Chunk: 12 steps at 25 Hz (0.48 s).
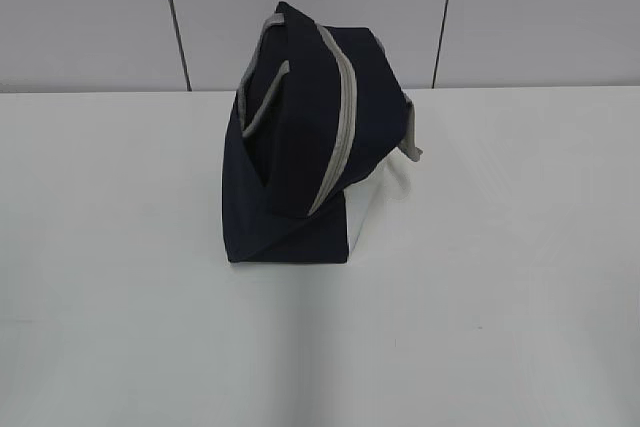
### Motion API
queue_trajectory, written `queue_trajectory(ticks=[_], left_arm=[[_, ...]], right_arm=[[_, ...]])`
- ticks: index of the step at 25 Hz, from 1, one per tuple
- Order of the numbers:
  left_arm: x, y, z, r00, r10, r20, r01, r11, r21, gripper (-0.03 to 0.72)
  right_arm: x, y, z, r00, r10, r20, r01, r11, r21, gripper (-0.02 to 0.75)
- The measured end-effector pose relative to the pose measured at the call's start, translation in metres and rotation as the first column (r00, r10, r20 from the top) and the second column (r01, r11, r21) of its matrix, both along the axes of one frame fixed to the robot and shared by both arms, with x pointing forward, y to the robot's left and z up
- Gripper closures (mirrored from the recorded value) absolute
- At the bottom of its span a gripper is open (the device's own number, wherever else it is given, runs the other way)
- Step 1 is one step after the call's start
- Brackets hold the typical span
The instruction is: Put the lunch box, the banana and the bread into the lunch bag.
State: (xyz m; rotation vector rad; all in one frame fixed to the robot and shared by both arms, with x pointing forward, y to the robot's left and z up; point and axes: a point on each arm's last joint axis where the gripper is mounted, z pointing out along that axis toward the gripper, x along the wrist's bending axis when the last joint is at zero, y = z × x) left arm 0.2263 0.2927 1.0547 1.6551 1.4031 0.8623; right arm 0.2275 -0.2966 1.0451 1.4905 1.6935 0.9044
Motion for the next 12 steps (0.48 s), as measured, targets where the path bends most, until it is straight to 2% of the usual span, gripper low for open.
queue_trajectory(ticks=[12], left_arm=[[0.0003, -0.0004, 0.0000, 0.999, 0.035, 0.000, -0.035, 0.999, 0.000, 0.463]], right_arm=[[0.0000, 0.0000, 0.0000, 1.000, 0.000, 0.000, 0.000, 1.000, 0.000, 0.214]])
